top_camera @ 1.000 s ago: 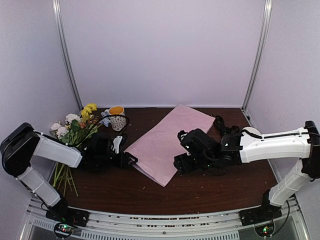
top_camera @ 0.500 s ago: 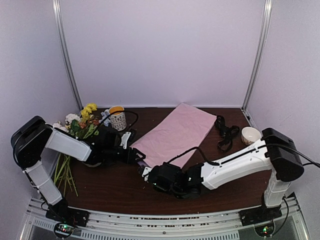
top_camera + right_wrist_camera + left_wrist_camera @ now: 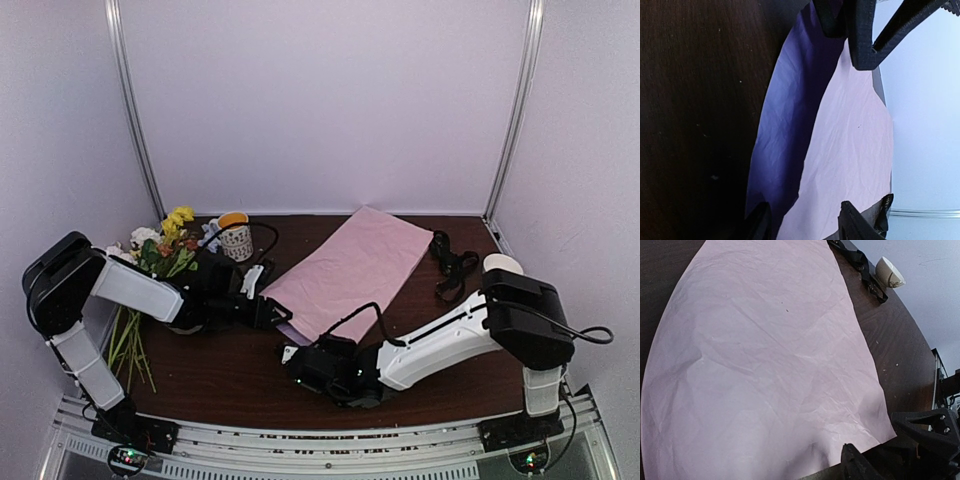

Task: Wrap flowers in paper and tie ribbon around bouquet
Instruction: Pick up the corner of the folded wrapping paper from the center of the board.

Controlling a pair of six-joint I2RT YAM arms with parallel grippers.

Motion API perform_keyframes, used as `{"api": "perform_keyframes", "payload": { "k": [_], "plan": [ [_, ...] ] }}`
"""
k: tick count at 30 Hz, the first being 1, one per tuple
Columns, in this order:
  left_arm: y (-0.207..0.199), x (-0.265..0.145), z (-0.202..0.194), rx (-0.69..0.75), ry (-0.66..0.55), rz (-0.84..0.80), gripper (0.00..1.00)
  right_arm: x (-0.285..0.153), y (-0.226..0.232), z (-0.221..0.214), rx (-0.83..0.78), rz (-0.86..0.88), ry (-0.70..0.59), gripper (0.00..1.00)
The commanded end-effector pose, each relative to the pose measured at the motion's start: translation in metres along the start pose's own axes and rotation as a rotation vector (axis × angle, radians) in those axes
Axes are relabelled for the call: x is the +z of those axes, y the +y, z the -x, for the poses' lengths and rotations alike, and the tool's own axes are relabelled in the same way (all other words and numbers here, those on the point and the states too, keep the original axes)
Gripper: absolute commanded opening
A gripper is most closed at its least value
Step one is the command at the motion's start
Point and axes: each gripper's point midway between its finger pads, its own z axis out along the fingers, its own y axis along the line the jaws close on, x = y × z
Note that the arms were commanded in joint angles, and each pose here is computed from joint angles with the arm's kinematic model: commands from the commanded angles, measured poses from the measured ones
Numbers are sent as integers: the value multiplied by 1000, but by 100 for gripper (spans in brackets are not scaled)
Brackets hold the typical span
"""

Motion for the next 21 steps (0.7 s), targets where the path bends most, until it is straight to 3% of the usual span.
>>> {"api": "perform_keyframes", "payload": {
  "k": [1, 10, 13, 17, 21],
  "plan": [
    [-9, 2, 15, 49, -37, -35, 51, 1, -24, -3, 28, -100, 24, 41],
    [-11, -5, 17, 59, -59, -30, 51, 16, -36, -27, 80, -58, 65, 19],
    [-13, -7, 18, 66, -71, -33, 51, 17, -43, -32, 107, -49, 64, 0],
    [-15, -18, 22, 75, -110, -18, 51, 11, -56, -31, 130, -57, 49, 0],
    [-38, -53, 41, 187, -268, -12, 55, -11, -81, -34, 180, -46, 19, 0]
  ]
}}
